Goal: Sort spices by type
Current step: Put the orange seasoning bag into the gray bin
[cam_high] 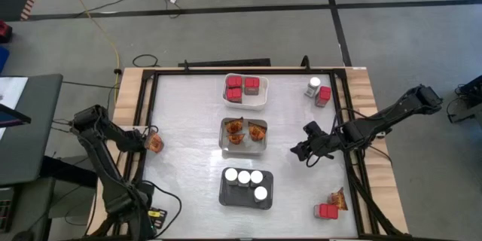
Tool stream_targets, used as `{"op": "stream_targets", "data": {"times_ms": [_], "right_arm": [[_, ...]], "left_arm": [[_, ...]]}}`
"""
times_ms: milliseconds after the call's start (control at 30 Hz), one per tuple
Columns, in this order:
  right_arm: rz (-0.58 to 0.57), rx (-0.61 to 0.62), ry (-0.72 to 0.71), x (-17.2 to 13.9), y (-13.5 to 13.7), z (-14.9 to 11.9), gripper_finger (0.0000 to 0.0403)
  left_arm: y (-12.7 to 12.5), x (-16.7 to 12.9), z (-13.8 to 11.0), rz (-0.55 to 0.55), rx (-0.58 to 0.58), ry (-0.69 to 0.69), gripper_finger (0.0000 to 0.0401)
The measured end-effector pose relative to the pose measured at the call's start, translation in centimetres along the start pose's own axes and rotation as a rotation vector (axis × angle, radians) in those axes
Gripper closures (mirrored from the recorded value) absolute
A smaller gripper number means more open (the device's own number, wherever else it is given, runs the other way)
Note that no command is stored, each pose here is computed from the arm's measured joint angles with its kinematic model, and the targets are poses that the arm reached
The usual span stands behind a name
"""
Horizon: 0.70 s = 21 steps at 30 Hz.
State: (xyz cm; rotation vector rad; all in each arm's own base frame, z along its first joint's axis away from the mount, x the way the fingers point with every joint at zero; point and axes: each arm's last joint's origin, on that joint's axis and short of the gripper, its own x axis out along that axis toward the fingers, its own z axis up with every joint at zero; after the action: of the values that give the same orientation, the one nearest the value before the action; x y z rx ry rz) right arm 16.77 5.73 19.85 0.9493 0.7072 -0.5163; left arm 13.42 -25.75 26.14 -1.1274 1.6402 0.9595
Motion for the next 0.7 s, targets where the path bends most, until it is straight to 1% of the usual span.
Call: {"op": "stream_targets", "data": {"times_ms": [133, 233, 333, 467, 500, 600, 700], "right_arm": [[0.0, 0.0, 0.0, 0.0, 0.0, 0.0, 0.0117], [0.0, 0.0, 0.0, 0.0, 0.0, 0.0, 0.0117], [0.0, 0.0, 0.0, 0.0, 0.0, 0.0, 0.0117], [0.0, 0.0, 0.0, 0.0, 0.0, 0.0, 0.0117], [0.0, 0.0, 0.0, 0.0, 0.0, 0.0, 0.0117], [0.0, 0.008, 0.0, 0.0, 0.0, 0.0, 0.0117], [0.0, 0.022, 0.0, 0.0, 0.0, 0.0, 0.0117]], "left_arm": [[-0.1, 1.0, 0.2, -0.008, 0.009, 0.009, 0.015], [0.0, 1.4, 0.4, 0.0, 0.014, 0.001, 0.0185], [0.1, 1.4, 0.5, 0.008, 0.022, -0.008, 0.0248], [0.3, 1.4, 0.7, 0.024, 0.068, -0.029, 0.0366], [0.3, 1.4, 0.8, 0.025, 0.08, -0.037, 0.0383], [0.3, 1.2, 1.0, 0.022, 0.142, -0.045, 0.0396], [0.3, 0.2, 1.5, -0.037, 0.194, -0.074, 0.04]]}}
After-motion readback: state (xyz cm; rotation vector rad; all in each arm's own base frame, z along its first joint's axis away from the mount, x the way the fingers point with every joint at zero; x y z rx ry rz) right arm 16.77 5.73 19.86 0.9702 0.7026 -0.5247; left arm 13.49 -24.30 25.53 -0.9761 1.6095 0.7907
